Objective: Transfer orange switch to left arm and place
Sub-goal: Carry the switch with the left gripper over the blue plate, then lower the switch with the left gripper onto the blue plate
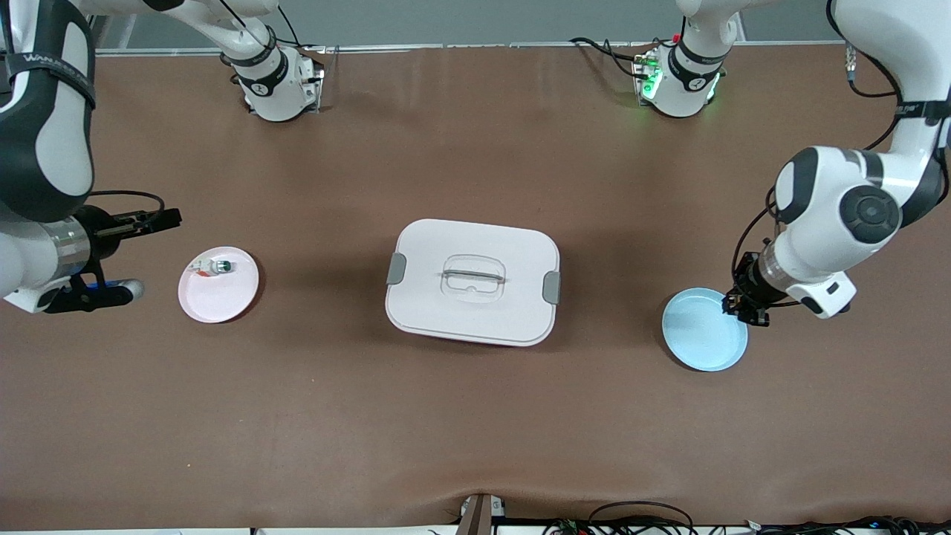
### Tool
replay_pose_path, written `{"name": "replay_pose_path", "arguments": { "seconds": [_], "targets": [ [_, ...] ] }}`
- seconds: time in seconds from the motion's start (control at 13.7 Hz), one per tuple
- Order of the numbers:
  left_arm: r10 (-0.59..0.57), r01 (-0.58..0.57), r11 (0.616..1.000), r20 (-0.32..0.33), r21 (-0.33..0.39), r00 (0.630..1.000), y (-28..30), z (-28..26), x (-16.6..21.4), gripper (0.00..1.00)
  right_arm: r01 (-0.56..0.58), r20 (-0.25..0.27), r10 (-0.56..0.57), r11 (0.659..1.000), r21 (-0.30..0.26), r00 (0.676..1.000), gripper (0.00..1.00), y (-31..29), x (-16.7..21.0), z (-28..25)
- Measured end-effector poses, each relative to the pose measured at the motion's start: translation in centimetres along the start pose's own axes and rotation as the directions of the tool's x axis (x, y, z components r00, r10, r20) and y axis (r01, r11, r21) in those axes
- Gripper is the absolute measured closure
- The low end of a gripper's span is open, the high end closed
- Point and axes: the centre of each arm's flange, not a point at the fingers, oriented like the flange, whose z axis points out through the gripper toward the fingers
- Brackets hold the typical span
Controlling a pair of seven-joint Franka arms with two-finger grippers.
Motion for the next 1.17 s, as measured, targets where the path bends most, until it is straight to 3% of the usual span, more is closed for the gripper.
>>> {"name": "replay_pose_path", "arguments": {
  "seconds": [0.44, 0.66, 1.17],
  "targets": [
    [-0.009, 0.010, 1.000, 0.045, -0.012, 0.999, 0.7, 5.0, -0.5, 0.67, -0.108, -0.034, 0.108, 0.994, 0.003, 0.994, 0.00, 0.4, -1.8, -1.4],
    [-0.013, 0.013, 1.000, 0.057, 0.002, 0.998, 0.6, 6.7, -0.5, 0.67, -0.110, -0.070, 0.110, 0.994, 0.006, 0.991, 0.00, 0.4, -2.2, -2.1],
    [-0.017, 0.016, 1.000, 0.055, 0.012, 0.998, 0.5, 8.8, 0.4, 0.67, -0.167, -0.235, 0.168, 0.986, 0.025, 0.957, 0.00, -0.4, -5.2, -3.5]
  ]
}}
